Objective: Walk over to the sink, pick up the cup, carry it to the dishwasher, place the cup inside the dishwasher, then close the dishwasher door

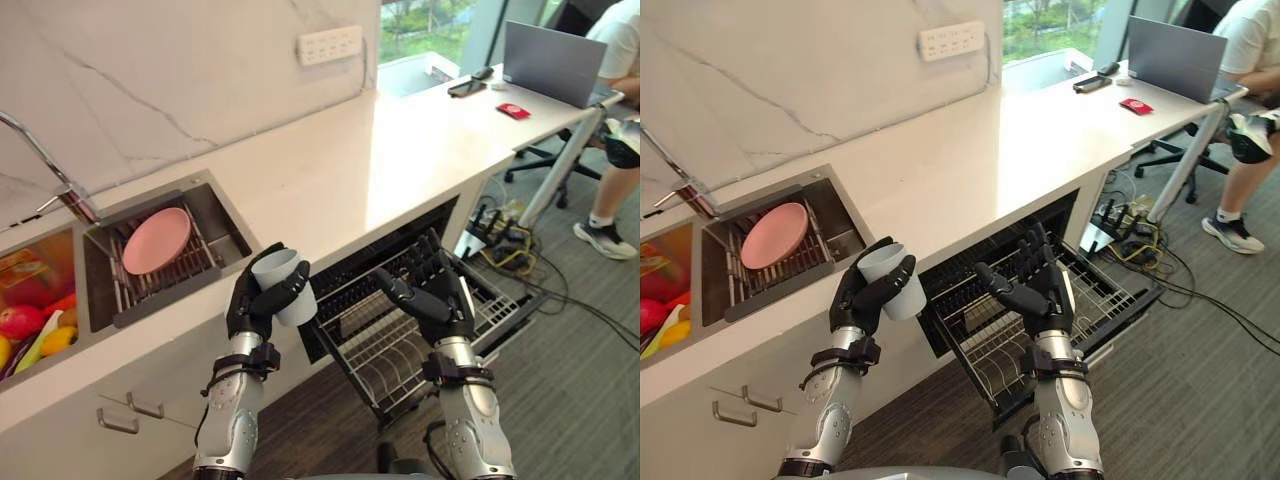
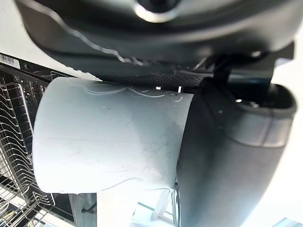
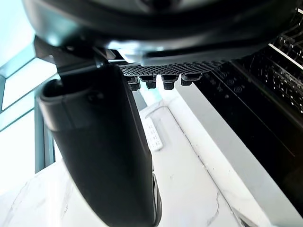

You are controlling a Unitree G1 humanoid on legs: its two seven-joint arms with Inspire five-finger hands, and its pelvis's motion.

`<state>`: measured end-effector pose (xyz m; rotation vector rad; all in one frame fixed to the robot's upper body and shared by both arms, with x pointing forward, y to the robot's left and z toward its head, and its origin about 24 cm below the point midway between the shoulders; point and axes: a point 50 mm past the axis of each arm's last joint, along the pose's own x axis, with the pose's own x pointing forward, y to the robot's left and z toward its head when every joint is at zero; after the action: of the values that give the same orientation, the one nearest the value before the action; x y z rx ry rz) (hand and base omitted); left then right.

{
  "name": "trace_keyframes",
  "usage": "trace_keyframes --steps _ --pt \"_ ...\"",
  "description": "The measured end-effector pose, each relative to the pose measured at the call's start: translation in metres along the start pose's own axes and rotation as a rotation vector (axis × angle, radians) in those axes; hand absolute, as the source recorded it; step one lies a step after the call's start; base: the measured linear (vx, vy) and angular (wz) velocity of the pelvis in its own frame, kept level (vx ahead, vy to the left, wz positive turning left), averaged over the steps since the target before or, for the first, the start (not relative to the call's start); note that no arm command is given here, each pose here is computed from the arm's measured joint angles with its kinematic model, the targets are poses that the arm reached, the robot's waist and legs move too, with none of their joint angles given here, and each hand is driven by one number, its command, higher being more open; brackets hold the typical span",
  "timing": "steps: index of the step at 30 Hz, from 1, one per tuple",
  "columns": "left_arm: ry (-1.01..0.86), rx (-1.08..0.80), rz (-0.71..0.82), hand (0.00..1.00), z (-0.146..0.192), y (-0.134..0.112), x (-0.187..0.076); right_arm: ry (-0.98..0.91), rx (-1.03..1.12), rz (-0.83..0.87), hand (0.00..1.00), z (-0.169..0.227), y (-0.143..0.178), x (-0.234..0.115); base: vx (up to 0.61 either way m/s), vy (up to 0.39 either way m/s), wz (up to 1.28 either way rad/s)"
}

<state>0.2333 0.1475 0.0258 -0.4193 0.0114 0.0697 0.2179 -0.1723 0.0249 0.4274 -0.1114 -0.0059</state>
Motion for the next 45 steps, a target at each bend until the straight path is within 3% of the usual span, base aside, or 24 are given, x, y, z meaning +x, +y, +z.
trace_keyframes --steps 8,18,27,36,45 --pt "-0.056 0.059 0.0 0.0 0.005 -0.002 0.0 -0.006 0.012 0.084 1.0 0.005 0.007 -0.003 -0.08 0.038 -0.52" --pt "-0.201 0.127 0.153 0.0 0.022 0.007 0.001 -0.059 0.09 0.182 1.0 0.019 0.014 0.0 0.01 -0.002 -0.75" --pt "-0.273 0.166 0.198 0.0 0.03 -0.001 0.007 0.022 0.109 0.268 1.0 0.009 0.029 0.003 0.05 0.014 0.04" --pt "-0.233 0.319 0.155 0.0 0.018 -0.001 0.011 0.117 0.255 0.42 1.0 -0.001 0.034 0.001 -0.02 0.041 0.15" --pt "-0.233 0.565 -0.038 0.0 0.011 -0.017 0.013 0.179 0.279 0.481 1.0 -0.006 0.04 -0.001 -0.01 0.001 0.06"
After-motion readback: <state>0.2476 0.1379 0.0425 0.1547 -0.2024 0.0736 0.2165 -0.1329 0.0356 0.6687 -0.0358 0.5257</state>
